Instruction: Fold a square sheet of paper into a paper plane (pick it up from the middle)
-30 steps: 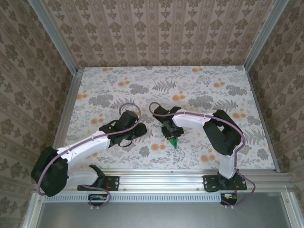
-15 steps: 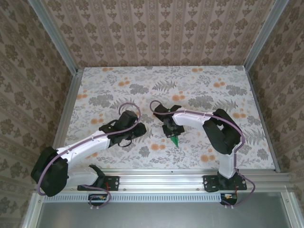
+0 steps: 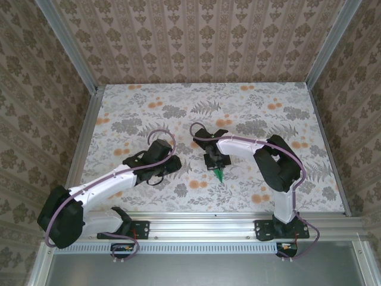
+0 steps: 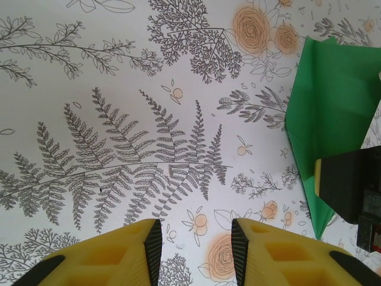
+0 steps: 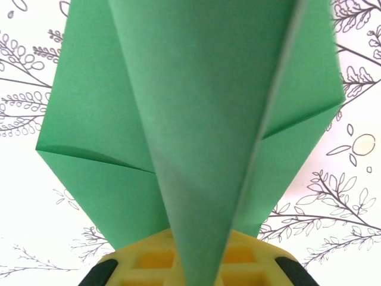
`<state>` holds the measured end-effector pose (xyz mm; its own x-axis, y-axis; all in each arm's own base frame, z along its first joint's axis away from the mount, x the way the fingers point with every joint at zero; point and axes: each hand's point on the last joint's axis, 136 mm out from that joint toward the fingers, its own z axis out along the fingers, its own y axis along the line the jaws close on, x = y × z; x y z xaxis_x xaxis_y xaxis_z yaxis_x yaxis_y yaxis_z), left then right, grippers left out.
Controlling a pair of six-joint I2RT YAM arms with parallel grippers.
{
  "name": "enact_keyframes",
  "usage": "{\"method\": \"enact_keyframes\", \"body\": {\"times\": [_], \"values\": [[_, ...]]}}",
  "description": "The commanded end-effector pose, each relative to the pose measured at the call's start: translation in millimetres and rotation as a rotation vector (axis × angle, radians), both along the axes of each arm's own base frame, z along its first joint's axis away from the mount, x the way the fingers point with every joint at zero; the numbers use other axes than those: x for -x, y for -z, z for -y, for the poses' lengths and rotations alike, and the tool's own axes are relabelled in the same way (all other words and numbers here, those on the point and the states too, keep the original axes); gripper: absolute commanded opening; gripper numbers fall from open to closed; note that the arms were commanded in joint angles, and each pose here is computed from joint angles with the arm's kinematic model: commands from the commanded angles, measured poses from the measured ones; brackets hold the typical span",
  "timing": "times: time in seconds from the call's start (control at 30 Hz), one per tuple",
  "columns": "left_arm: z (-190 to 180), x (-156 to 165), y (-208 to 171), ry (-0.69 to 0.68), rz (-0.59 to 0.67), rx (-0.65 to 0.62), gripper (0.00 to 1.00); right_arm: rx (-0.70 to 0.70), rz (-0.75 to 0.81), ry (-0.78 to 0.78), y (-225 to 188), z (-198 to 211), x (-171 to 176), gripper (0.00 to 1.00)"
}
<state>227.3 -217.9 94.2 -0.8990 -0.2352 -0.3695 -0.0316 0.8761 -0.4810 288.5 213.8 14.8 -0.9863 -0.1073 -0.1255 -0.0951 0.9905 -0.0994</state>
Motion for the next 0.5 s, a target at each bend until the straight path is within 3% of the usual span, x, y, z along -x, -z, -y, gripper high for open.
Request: {"method": "enact_keyframes", "body": {"times": [0.0,0.13,0.37,0.47], "values": [[-3,-4,-10,0.006,0.03,-0.019,0.39,-0.044,0.051,0.021,-11,-7,-12,0.08],[-3,-4,-11,0.006,0.03,-0.019,0.39,-0.086,0.083,0.034,-21,-13,-20,0.09],[-2,-4,-11,0.017,0.032,-0.019,0.39,-0.087,-0.007,0.073,18,-15,-14,0.12],[-3,-5,-13,0.029,0.041,-0.034,0.39,-0.101,-0.007,0.076,13,-17,-14,0.15]]}}
